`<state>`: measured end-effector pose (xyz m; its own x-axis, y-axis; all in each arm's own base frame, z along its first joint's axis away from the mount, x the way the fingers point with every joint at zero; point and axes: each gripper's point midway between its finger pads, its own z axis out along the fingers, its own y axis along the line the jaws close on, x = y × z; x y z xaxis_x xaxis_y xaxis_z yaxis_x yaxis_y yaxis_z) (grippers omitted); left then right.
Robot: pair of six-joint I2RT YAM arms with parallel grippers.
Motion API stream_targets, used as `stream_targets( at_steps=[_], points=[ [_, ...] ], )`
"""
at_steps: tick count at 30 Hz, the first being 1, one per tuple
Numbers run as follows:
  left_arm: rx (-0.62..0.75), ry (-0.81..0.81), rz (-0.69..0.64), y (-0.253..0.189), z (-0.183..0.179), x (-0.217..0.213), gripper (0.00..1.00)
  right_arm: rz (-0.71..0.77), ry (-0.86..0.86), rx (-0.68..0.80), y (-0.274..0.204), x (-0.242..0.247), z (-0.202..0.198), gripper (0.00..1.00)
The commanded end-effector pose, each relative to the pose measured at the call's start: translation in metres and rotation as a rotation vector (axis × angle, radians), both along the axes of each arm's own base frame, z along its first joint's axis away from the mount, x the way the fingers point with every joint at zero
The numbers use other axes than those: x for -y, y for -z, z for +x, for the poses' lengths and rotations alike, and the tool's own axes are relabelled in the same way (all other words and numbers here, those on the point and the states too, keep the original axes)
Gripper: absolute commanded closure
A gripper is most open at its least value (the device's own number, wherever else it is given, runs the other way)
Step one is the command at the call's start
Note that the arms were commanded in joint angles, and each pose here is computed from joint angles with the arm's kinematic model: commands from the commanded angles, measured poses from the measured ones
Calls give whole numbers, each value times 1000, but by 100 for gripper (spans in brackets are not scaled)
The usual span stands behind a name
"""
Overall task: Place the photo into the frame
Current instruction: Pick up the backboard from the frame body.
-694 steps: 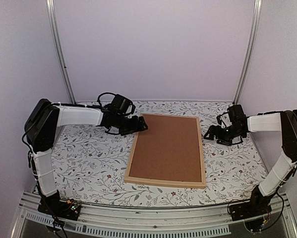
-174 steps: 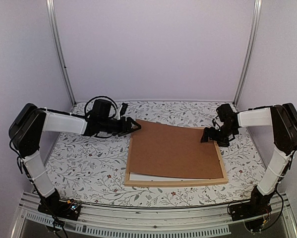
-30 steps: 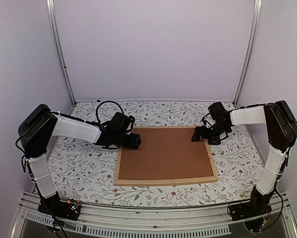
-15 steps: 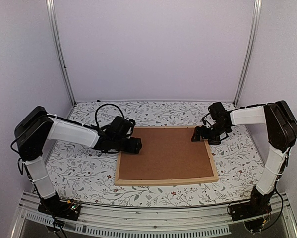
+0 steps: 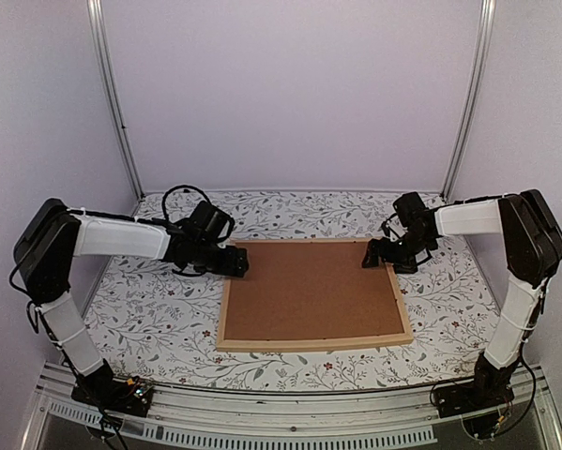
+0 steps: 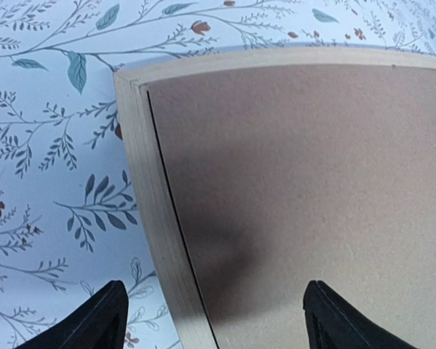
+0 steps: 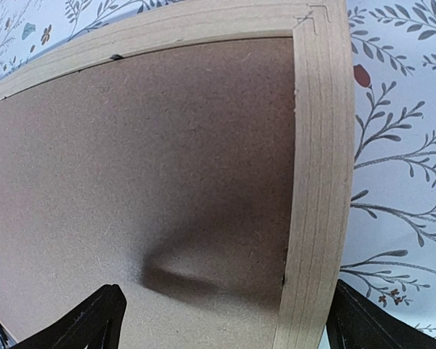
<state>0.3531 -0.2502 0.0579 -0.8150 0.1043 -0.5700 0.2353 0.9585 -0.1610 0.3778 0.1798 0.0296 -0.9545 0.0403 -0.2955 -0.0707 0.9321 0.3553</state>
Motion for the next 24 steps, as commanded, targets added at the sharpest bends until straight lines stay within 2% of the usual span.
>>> stream_targets(
  at_steps=[1, 18, 24],
  points=[
    [-52, 56, -75, 0, 13, 10, 14, 25, -43, -52, 8, -13, -8, 2],
    [-157, 86, -152, 24, 7, 29, 16, 27, -46, -63, 18, -12, -12, 2],
    [-203, 113, -270, 25, -8, 42, 16, 50, -40, -65, 19, -13, -18, 2]
  ],
)
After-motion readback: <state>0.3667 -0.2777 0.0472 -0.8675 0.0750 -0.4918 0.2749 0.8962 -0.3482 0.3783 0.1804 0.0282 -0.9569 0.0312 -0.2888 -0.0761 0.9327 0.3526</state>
